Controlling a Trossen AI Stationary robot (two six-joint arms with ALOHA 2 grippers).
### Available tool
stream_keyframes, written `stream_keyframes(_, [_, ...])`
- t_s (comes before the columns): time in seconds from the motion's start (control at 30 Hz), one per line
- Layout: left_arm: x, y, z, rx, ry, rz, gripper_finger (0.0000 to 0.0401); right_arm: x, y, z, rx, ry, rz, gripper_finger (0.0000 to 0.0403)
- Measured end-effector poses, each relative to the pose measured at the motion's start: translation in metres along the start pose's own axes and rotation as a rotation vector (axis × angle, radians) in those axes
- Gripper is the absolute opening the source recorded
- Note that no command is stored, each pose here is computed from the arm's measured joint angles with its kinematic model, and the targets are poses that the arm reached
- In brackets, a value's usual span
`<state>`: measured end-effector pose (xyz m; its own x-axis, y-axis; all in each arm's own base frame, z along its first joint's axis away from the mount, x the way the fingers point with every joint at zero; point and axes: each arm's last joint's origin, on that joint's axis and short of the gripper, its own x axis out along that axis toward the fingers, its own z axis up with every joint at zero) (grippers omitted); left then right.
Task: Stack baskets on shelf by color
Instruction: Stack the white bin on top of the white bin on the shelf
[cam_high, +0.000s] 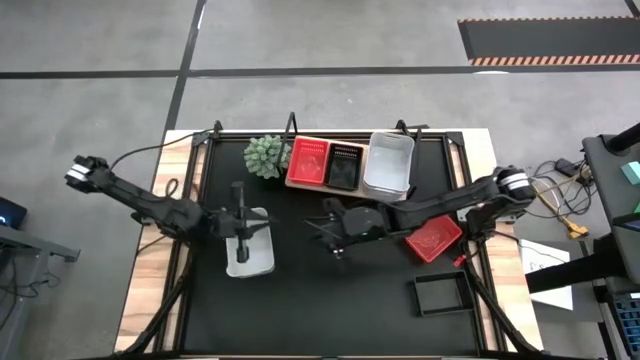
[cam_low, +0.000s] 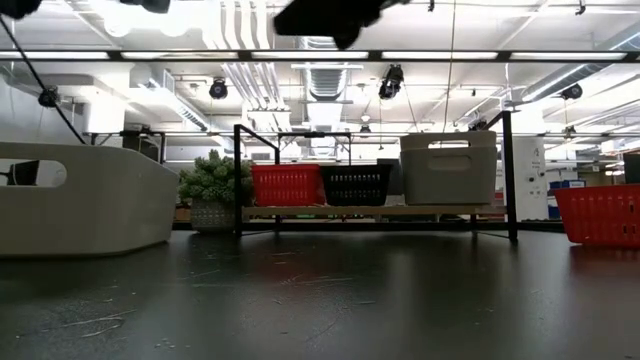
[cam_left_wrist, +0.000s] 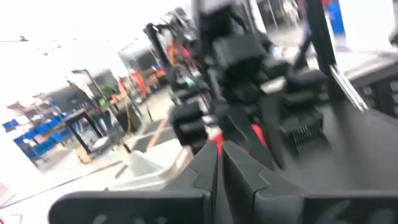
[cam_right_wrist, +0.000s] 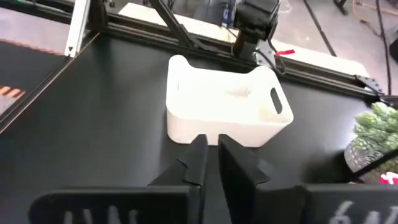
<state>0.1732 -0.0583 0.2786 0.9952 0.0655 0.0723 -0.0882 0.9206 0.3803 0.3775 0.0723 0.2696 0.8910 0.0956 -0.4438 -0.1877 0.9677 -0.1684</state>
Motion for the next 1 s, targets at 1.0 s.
stream_keyframes(1.0, [-0.023, 0.008, -0.055, -0.163, 0.487, 0.374, 0.0005, 0.045, -0.019, 0.0, 0.002, 0.426, 0.02, 0.0124])
